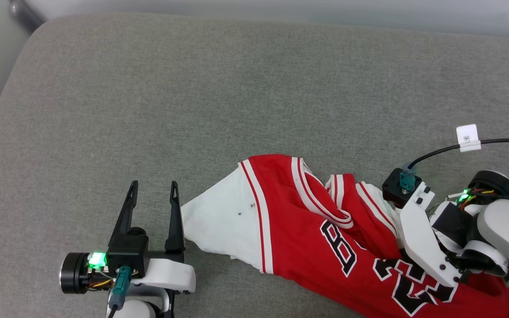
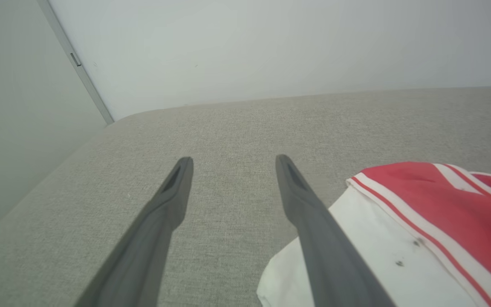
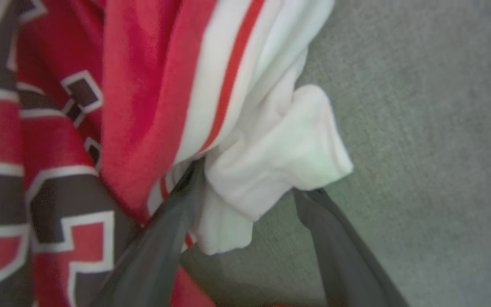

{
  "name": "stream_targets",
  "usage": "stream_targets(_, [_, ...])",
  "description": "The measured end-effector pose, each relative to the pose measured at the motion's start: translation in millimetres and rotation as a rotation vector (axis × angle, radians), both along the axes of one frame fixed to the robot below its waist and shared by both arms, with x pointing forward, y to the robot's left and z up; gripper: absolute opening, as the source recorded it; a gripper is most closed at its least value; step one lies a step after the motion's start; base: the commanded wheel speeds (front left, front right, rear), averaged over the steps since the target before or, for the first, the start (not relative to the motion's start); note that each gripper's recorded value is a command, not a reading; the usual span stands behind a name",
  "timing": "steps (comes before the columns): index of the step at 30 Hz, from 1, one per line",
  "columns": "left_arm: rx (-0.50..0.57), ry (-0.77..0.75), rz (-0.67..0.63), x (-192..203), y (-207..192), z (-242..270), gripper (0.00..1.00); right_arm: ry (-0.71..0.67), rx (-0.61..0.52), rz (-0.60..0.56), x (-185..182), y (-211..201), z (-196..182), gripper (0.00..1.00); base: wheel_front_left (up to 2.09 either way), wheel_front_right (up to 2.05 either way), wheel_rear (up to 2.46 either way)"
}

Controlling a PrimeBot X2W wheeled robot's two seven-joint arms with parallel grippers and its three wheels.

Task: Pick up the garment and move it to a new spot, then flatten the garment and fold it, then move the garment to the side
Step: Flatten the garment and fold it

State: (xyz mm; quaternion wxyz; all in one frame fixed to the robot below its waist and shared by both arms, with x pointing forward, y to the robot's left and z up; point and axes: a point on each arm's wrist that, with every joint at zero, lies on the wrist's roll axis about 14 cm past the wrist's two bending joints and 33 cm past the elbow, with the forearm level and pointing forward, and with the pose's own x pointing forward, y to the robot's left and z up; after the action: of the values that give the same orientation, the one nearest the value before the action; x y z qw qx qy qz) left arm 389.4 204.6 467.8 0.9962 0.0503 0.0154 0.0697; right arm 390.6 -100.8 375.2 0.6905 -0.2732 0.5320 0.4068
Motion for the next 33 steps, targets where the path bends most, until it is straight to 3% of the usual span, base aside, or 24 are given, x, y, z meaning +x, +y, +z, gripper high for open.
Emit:
stream_targets(3, [0.0,0.014,0.009,-0.5,2.0,-4.3,1.0,0.014,-0.005,0.022,-0.9,2.1,-7.4,1.0,0.0,0.0,0.0])
stream_targets(4, [0.0,0.012,0.01,0.1,2.0,-3.8,1.0,0.013,-0.001,0.026,-1.5,2.6,-8.0,0.69,0.0,0.0,0.0])
stream_targets(5, [-0.001,0.009,0.009,0.6,1.7,-3.1,1.0,0.003,0.007,0.03,-0.9,3.5,-7.3,0.0,0.0,0.0,0.0])
stream_targets(10, [-0.003,-0.002,0.007,-2.6,0.9,1.0,1.0,-0.113,0.063,0.046,12.5,8.5,11.3,0.0,0.0,0.0,0.0])
stream_targets(14, [-0.004,-0.024,-0.007,-5.1,-2.5,8.8,1.0,-0.273,0.128,-0.015,46.8,0.0,55.1,0.0,0.0,0.0,0.0])
stream_targets(22, [-0.014,-0.044,-0.046,-3.4,-14.9,14.8,1.0,-0.416,0.053,-0.247,83.9,-88.8,88.2,0.0,0.0,0.0,0.0])
stream_targets(27, [-0.017,-0.024,-0.055,-1.7,-16.6,7.7,1.0,-0.322,-0.029,-0.462,72.1,-154.9,50.6,0.0,0.0,0.0,0.0])
stream_targets(30, [-0.017,-0.006,-0.056,-0.6,-15.9,1.6,1.0,-0.27,-0.1,-0.495,57.8,-176.7,24.0,0.0,0.0,0.0,0.0])
stream_targets(33, [-0.017,0.01,-0.059,1.4,-15.7,-4.3,1.0,-0.217,-0.099,-0.536,46.4,-177.9,0.2,0.0,0.0,0.0,0.0])
